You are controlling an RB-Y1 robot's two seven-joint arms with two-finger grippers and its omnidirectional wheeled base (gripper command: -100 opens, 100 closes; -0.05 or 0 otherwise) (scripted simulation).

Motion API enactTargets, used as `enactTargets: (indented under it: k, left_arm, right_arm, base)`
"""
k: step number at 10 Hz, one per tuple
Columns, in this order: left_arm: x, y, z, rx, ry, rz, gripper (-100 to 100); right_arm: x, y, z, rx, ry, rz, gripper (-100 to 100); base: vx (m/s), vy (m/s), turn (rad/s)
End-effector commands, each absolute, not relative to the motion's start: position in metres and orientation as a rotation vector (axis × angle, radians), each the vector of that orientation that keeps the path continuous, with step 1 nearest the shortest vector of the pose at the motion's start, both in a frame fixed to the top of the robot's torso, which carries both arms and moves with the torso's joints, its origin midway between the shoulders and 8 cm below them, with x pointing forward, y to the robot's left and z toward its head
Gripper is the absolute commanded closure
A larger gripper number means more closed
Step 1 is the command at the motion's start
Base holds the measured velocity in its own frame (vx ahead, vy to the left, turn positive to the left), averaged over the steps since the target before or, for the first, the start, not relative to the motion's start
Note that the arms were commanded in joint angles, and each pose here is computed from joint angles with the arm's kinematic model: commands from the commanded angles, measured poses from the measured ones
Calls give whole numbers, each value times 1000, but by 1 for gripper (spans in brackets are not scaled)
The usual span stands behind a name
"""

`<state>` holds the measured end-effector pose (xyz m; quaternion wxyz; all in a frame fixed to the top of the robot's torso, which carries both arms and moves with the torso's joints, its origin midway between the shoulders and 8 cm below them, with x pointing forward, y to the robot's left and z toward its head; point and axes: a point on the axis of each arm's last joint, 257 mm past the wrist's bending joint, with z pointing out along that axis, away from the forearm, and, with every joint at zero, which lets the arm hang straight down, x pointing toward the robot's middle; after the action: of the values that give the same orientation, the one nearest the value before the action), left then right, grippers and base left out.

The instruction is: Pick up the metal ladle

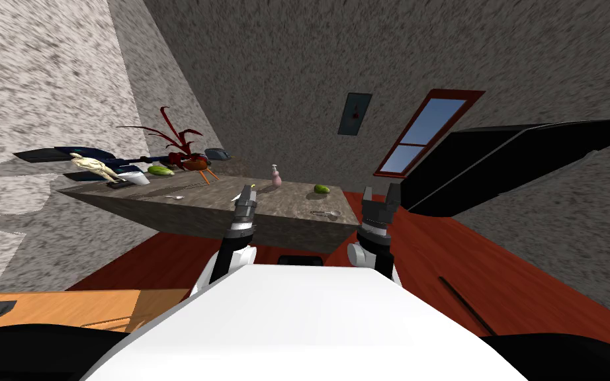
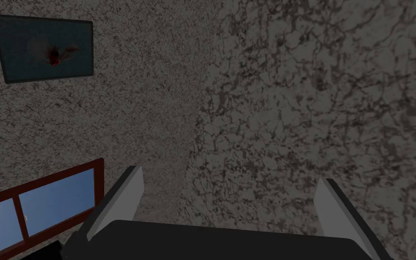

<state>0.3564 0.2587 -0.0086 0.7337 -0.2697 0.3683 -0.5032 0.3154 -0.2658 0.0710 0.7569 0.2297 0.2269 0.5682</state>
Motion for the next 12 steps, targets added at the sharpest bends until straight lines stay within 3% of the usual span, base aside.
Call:
enactTargets:
  k: [1, 7, 12]
  left_arm:
    - [356, 259, -9, -593, 810, -1106, 0]
    - [356, 259, -9, -593, 810, -1107, 0]
    - [356, 259, -9, -593, 810, -1107, 0]
  right_arm:
    - [316, -255, 69, 464, 540, 1251, -100]
    - [311, -202, 51, 336, 715, 1326, -100]
    - [303, -151, 14, 246, 887, 1398, -100]
  base:
    - [-41, 5, 33]
    - [-123, 18, 55]
    - [-188, 49, 112]
